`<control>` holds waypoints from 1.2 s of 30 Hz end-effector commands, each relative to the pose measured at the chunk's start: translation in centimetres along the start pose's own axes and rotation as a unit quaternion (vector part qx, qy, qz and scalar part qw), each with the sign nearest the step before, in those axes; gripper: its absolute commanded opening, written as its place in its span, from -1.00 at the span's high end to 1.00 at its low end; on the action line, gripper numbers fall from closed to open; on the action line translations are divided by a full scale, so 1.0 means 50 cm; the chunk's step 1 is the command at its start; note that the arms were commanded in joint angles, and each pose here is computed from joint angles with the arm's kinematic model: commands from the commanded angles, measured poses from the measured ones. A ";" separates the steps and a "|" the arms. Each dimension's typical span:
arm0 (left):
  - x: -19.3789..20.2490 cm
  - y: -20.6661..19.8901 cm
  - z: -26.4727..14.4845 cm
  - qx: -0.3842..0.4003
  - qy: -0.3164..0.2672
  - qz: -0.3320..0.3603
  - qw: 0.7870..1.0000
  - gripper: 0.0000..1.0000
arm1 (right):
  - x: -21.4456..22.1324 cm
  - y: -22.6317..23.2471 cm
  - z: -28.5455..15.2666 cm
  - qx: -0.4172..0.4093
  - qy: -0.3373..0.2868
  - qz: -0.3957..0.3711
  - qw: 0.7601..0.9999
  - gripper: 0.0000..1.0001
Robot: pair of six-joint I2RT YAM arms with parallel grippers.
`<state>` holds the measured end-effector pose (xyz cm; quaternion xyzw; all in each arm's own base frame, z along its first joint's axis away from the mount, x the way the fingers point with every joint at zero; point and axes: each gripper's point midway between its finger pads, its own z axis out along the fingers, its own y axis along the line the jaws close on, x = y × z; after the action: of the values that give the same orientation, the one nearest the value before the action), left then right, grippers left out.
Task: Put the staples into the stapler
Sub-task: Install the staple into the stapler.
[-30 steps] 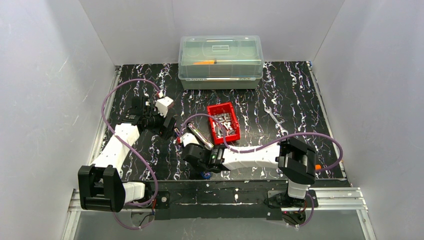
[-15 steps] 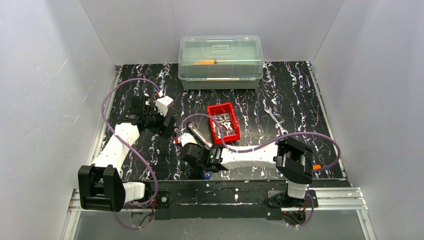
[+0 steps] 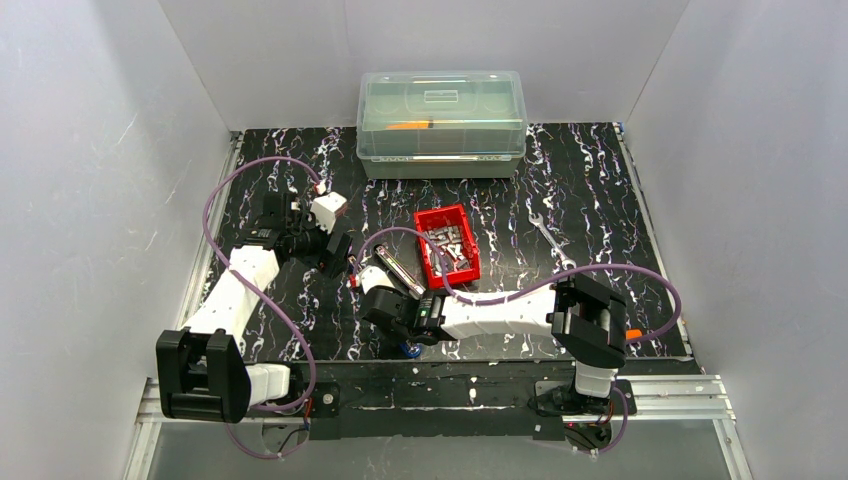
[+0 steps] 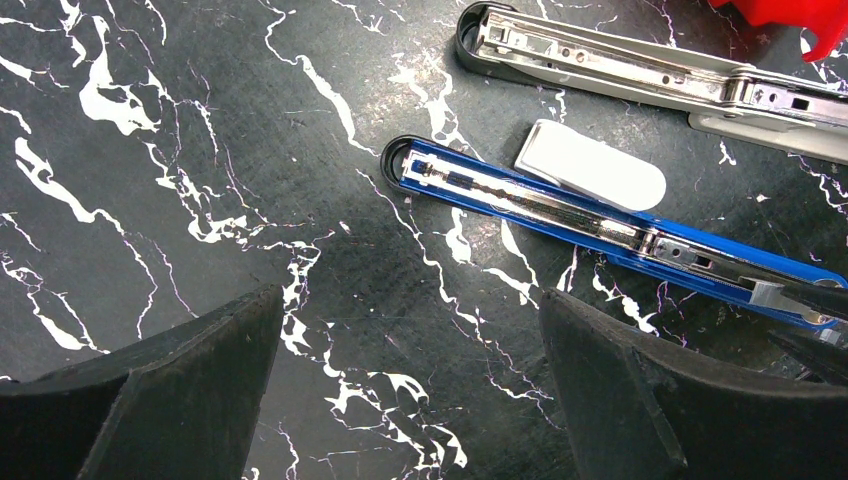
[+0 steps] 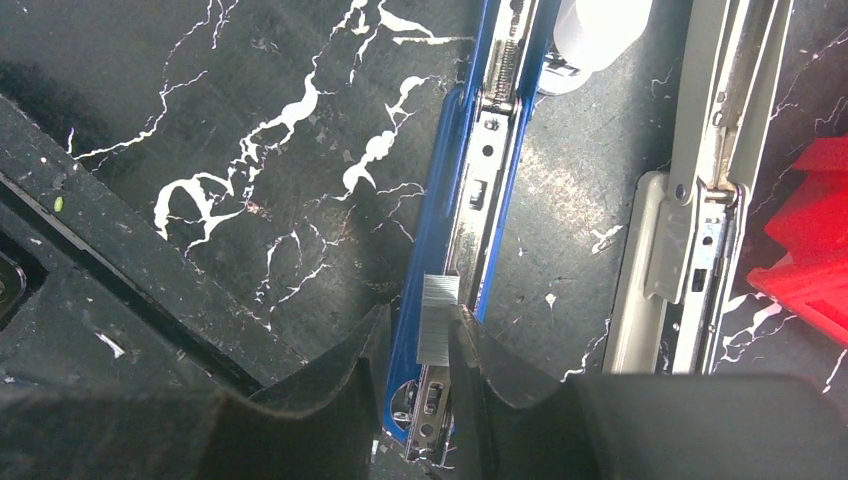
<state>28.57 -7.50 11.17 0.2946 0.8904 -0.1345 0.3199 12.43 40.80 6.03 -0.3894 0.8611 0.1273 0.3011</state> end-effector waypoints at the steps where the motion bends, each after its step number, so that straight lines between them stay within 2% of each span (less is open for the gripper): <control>1: -0.012 0.001 -0.009 0.002 -0.003 -0.003 1.000 -0.99 | -0.048 0.008 -0.011 0.002 -0.036 0.006 0.999 0.28; 9: -0.018 0.000 -0.010 0.006 -0.006 -0.003 1.000 -0.99 | -0.060 0.008 -0.012 0.005 -0.042 0.002 0.999 0.22; 36: -0.023 0.000 -0.014 0.004 -0.009 -0.002 1.000 -0.99 | -0.046 0.009 0.007 -0.005 -0.029 0.004 1.000 0.28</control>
<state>28.75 -7.56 11.30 0.2947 0.8907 -0.1362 0.3181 12.89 41.15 6.45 -0.3928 0.8562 0.1257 0.3111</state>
